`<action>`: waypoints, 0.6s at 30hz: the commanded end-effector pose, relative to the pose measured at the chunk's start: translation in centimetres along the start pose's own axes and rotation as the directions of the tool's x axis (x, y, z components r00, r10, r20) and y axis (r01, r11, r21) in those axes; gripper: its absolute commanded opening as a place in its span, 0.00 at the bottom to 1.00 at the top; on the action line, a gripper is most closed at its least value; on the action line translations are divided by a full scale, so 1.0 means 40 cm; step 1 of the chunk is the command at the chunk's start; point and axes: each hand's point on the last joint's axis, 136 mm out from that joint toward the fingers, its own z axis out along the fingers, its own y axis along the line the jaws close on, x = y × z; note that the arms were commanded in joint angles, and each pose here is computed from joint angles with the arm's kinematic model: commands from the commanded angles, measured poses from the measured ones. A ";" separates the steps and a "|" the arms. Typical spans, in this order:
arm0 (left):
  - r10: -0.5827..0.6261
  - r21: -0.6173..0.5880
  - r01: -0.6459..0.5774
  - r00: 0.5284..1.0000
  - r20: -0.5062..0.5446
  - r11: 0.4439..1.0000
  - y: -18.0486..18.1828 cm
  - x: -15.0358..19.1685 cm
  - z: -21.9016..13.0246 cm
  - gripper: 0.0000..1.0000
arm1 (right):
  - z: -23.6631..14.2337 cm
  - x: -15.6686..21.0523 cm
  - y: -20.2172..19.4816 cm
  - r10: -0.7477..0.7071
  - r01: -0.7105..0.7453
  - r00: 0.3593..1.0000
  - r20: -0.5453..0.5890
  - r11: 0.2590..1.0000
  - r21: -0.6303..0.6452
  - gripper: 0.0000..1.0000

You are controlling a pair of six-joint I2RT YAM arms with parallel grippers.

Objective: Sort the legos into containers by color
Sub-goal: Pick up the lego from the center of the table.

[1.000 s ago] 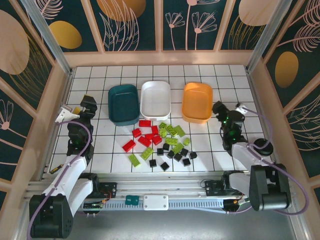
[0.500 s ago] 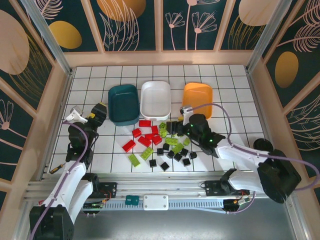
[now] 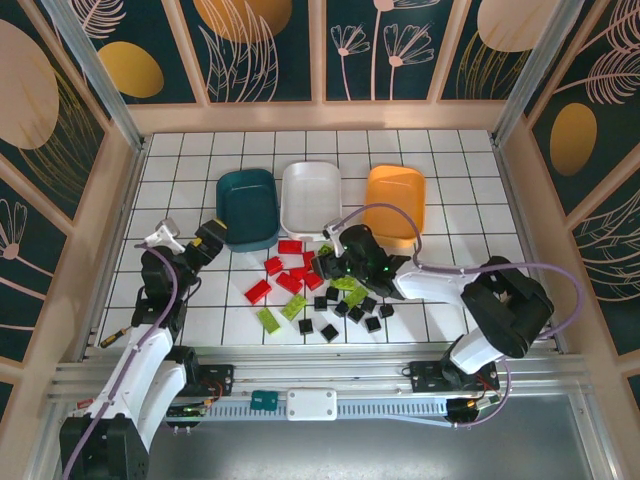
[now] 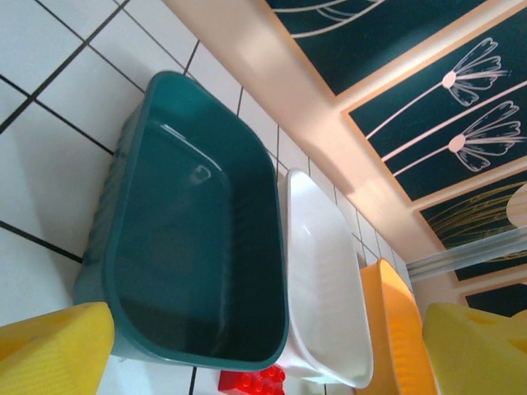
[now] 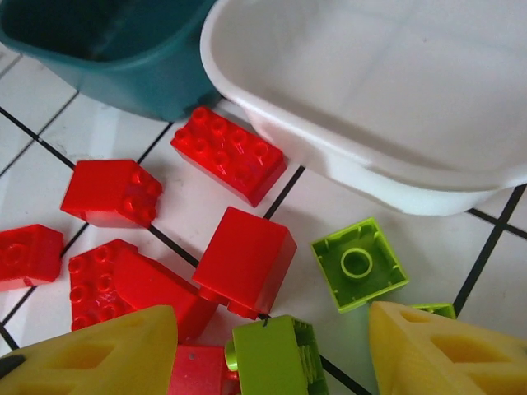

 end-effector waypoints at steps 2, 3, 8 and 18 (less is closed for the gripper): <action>0.016 0.033 -0.014 0.999 -0.039 0.999 -0.013 0.014 0.006 0.95 | 0.024 0.010 0.007 -0.038 0.039 0.999 -0.036 0.999 0.019 0.62; 0.016 0.039 -0.014 0.999 -0.042 0.999 -0.016 0.014 0.007 0.95 | 0.028 0.017 0.009 -0.040 0.041 0.998 -0.045 0.999 0.019 0.61; 0.023 0.043 -0.021 0.998 -0.053 0.999 -0.022 0.016 0.008 0.96 | 0.041 0.029 0.009 -0.043 0.044 0.998 -0.052 0.999 0.016 0.53; 0.034 0.073 -0.030 0.998 -0.060 0.997 -0.045 0.013 0.003 0.99 | 0.030 0.004 0.015 -0.059 0.059 0.998 -0.016 0.998 0.010 0.17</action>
